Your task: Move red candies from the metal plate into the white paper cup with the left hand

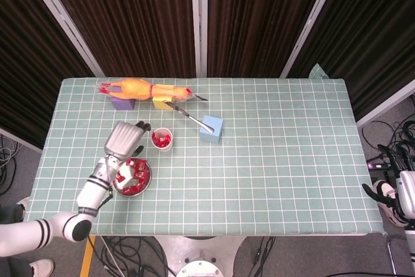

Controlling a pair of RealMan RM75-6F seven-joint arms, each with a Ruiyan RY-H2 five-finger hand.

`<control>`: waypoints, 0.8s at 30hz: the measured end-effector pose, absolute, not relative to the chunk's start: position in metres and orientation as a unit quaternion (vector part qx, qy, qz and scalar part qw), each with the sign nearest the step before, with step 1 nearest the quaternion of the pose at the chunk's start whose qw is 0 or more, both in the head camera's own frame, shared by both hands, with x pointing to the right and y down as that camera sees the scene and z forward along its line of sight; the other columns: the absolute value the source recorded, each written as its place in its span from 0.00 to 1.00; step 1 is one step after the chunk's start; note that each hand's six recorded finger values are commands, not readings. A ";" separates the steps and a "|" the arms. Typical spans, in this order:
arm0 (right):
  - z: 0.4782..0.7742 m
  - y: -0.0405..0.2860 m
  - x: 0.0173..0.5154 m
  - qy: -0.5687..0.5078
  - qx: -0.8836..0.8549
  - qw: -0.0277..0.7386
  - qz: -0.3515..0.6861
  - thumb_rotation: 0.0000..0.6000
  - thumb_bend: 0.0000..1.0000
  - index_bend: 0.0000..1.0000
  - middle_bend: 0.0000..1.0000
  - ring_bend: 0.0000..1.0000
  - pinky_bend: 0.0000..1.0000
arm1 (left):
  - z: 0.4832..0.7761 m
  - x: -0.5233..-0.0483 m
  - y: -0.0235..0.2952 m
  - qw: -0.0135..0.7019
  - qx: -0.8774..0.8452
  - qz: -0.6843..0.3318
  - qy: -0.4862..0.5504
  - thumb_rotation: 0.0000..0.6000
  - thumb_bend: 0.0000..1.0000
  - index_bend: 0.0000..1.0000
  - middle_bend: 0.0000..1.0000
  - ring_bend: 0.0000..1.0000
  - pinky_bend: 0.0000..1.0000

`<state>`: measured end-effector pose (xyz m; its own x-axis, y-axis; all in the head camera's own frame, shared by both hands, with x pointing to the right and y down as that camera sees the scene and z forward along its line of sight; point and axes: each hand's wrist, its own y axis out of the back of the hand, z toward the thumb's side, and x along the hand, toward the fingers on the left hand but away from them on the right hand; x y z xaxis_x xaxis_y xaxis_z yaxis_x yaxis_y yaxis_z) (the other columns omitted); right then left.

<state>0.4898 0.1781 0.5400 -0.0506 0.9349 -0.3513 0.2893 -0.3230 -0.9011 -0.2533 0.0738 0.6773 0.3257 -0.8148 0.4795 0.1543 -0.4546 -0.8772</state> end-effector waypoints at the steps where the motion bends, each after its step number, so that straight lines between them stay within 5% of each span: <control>1: 0.540 0.178 0.490 -0.495 -0.618 0.306 0.529 1.00 0.12 0.12 0.18 0.05 0.36 | 0.677 -0.263 0.079 0.455 -0.671 -0.530 0.249 1.00 0.27 0.41 0.49 0.90 1.00; 12: 0.540 0.177 0.484 -0.492 -0.624 0.309 0.523 1.00 0.12 0.12 0.18 0.05 0.36 | 0.710 -0.340 0.125 0.437 -0.655 -0.586 0.190 1.00 0.30 0.42 0.49 0.90 1.00; 24: 0.539 0.178 0.484 -0.492 -0.621 0.308 0.526 1.00 0.12 0.12 0.18 0.05 0.36 | 0.745 -0.345 0.138 0.456 -0.654 -0.591 0.123 1.00 0.30 0.42 0.47 0.90 1.00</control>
